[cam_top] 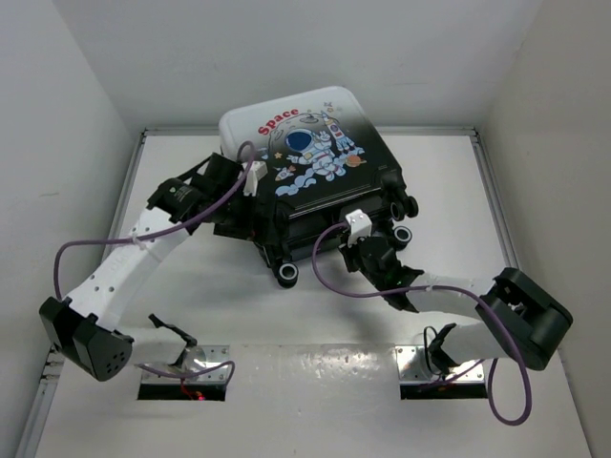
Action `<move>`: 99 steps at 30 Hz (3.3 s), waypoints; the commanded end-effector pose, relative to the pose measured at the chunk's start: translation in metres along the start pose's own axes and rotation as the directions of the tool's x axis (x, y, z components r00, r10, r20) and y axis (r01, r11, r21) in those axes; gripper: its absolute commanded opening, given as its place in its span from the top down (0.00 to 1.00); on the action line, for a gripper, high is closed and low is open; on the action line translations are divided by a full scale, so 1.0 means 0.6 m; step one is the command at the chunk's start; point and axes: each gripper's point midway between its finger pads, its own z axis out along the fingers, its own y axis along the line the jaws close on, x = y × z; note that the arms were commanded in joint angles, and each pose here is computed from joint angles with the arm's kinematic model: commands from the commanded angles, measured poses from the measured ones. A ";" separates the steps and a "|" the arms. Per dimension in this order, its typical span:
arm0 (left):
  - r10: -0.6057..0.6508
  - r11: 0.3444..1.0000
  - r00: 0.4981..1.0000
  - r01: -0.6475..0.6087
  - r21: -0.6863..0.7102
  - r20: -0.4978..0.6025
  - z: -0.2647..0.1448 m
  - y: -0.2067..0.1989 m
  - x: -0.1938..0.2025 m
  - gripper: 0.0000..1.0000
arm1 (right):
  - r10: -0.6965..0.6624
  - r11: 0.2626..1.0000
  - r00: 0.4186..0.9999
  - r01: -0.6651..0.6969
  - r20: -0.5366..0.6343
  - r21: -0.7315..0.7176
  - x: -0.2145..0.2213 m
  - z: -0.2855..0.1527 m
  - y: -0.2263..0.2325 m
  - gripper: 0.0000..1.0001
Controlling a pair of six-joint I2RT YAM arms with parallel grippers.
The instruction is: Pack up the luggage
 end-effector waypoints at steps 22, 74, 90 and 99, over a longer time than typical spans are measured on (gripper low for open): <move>-0.109 0.974 0.993 0.100 -0.205 -0.033 0.115 -0.018 -0.044 0.10 | -0.181 0.957 0.983 0.180 -0.020 0.229 -0.032 -0.011 -0.059 1.00; -0.377 0.864 0.918 0.396 -0.310 0.122 0.123 0.325 -0.176 1.00 | -0.322 0.795 0.943 0.315 -0.079 0.518 0.049 -0.113 -0.321 1.00; -0.334 0.772 0.933 0.351 -0.529 0.132 0.118 0.497 -0.181 1.00 | -0.181 0.748 0.984 0.130 0.011 0.651 -0.022 -0.043 -0.481 1.00; -0.279 0.763 0.952 0.301 -0.572 0.130 0.127 0.567 -0.211 1.00 | -0.109 0.759 0.987 0.007 0.117 0.651 -0.068 0.065 -0.577 1.00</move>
